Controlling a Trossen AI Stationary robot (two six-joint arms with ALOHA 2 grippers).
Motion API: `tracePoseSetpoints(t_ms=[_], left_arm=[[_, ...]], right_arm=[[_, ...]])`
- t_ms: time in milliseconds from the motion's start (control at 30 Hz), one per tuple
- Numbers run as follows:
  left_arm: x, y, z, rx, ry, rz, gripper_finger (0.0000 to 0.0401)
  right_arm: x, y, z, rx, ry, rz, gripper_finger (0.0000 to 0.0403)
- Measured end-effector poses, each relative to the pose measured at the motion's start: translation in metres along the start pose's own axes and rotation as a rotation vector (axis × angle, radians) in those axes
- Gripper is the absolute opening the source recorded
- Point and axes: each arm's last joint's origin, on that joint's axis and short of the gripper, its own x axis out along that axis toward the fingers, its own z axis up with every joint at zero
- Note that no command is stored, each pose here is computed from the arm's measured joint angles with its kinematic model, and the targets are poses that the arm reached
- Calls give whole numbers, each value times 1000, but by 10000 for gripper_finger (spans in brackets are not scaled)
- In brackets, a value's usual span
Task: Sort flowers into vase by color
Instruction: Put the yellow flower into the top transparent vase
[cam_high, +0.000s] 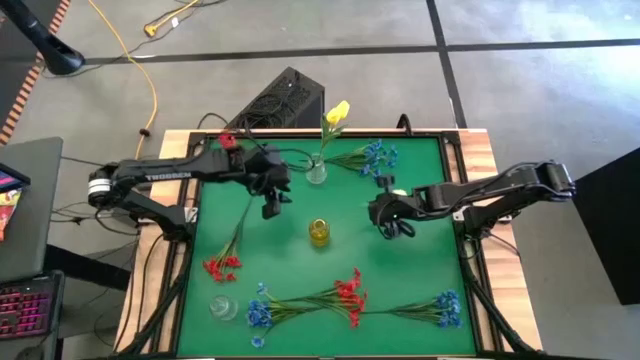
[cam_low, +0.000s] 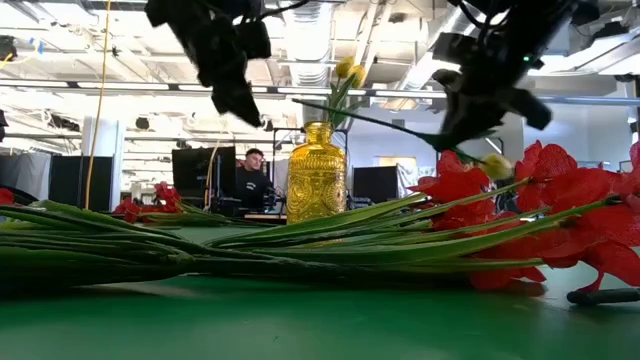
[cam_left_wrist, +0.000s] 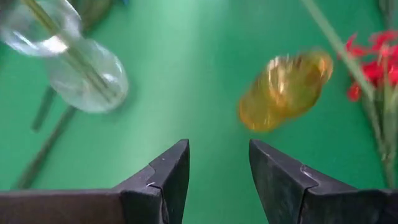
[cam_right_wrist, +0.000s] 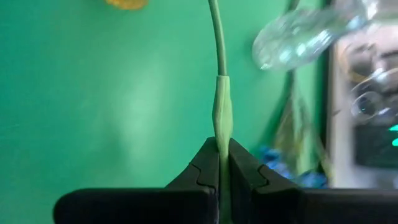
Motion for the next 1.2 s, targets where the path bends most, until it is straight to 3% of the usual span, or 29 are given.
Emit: tracePoseSetpoints(t_ms=[133,267,433,767,1033,1200], left_arm=[[-21,-3,23,13,-69,2,154],[-38,-10,46,25,-199,-28,157],[-40,-17,61,-76,-331,-101,188],[-1,-16,67,-280,-245,-291,270],[34,-14,67,-362,-153,-398,276],[44,-16,68,-353,-144,-445,277]], right_arm=[[3,-5,10,-39,-83,-55,39],[5,-15,18,2,-144,-161,39],[4,-21,24,-22,-181,-245,39],[0,-19,30,-89,-211,-290,39],[-2,-14,33,-106,-223,-277,39],[-2,-13,33,-107,-222,-273,39]])
